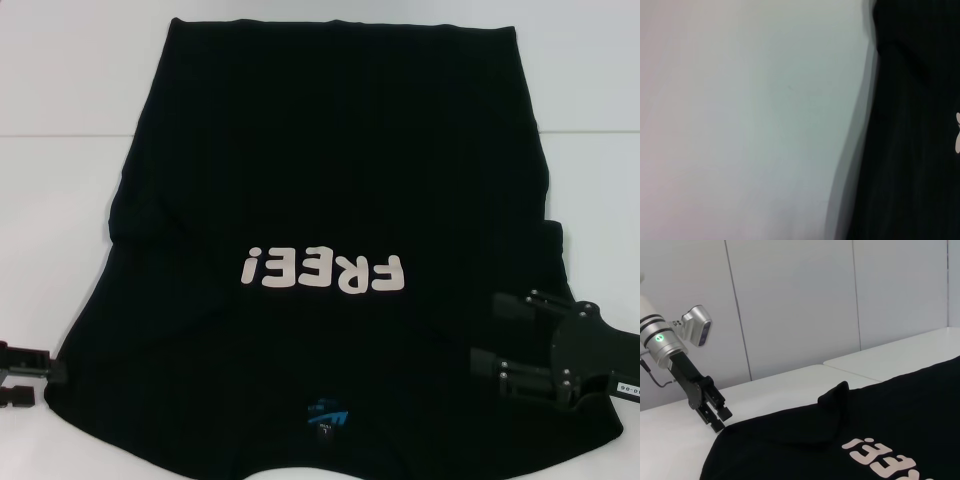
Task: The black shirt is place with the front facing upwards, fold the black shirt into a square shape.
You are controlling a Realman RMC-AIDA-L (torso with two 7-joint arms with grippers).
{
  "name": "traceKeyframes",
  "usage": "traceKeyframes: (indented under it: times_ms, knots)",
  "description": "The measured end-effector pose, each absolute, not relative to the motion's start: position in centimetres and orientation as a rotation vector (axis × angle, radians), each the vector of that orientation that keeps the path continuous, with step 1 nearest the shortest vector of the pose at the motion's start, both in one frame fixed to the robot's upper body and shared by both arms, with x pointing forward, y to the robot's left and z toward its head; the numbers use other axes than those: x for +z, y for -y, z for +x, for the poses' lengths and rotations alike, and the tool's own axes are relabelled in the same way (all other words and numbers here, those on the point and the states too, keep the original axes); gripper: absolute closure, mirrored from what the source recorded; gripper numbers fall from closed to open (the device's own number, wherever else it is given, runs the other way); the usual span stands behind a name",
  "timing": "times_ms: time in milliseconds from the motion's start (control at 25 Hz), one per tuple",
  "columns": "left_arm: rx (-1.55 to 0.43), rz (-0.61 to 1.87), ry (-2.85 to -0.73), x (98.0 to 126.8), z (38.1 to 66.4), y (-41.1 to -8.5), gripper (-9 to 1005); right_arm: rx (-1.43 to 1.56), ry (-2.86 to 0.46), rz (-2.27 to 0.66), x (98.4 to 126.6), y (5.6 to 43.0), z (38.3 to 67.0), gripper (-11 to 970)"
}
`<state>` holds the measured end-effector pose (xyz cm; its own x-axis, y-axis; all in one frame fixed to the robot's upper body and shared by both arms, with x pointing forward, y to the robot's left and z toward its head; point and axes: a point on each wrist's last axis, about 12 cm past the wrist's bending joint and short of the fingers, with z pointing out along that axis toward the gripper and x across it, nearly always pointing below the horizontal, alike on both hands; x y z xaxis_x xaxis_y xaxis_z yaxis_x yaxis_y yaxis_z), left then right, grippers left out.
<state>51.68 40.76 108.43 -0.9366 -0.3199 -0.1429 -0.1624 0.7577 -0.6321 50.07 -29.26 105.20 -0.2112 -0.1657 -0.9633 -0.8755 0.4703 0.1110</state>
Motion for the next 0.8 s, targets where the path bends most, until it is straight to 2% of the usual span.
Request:
traceKeyframes:
  times_ms: [800]
  knots:
    - [-0.942,-0.437,-2.722,108.29,51.66,-40.80,356,0.857,-1.675,-0.913,105.40,29.14,50.28,124]
